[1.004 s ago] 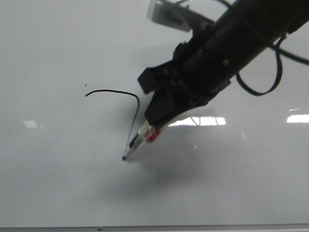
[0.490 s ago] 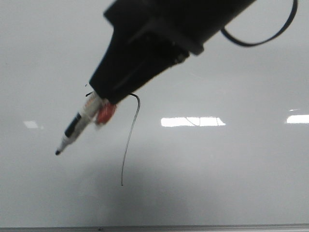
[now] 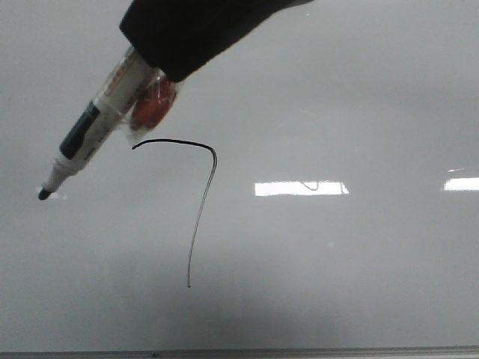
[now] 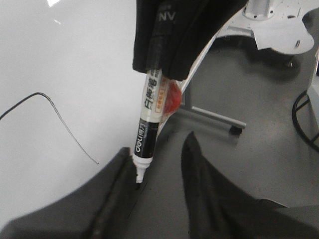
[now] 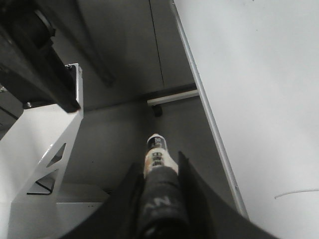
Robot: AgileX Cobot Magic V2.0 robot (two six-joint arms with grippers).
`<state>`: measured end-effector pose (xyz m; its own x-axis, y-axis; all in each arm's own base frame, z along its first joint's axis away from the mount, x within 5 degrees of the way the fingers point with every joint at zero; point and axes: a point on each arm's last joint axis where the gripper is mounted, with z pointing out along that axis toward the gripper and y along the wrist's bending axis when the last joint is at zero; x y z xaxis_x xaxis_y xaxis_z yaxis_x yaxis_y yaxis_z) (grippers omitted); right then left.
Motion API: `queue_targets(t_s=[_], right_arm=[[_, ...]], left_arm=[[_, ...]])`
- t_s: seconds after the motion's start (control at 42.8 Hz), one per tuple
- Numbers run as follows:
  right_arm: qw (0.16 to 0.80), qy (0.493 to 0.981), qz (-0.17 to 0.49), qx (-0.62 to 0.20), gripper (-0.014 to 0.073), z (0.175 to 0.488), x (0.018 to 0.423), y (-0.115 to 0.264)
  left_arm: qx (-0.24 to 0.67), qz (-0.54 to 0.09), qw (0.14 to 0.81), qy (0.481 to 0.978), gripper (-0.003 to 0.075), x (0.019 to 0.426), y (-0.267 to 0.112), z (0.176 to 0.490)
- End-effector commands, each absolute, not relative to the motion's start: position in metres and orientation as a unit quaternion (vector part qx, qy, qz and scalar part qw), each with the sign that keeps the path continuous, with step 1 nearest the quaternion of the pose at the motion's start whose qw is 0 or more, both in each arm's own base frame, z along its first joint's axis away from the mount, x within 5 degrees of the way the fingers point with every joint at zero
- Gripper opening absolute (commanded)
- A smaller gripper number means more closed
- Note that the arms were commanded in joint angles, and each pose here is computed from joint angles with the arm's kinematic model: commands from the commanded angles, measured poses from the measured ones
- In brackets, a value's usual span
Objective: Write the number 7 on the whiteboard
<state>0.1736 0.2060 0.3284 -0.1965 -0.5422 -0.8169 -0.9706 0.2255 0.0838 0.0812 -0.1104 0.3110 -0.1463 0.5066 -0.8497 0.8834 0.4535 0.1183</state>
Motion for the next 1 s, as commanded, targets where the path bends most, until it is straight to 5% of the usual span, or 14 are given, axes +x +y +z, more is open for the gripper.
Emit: queue_targets(t_s=[0.0,0.327,0.63,0.817,0.98], right_arm=[[0.377,0.679,0.329,-0.537,-0.0058,0.355,0.167,0.206],[0.383,0.653,0.339,-0.559,-0.0058,0.364,0.155,0.217],[0.382,0.643,0.344,-0.568,-0.0058,0.365,0.148,0.223],[0.391,0.644,0.330,-0.569,-0.0055,0.364,0.151,0.223],[0.404,0.646,0.325,-0.560,0.0100,0.365,0.154,0.223]], left_arm=[[0.481,-0.213,0.463,0.713,0.0415,0.089,-0.120,0.325],[0.506,-0.199,0.427,0.722,0.0421,0.102,-0.136,0.315],[0.506,-0.199,0.429,0.721,0.0197,0.102,-0.136,0.315],[0.506,-0.199,0.429,0.721,0.0140,0.102,-0.136,0.315],[0.506,-0.199,0.429,0.721,0.0111,0.102,-0.136,0.315]])
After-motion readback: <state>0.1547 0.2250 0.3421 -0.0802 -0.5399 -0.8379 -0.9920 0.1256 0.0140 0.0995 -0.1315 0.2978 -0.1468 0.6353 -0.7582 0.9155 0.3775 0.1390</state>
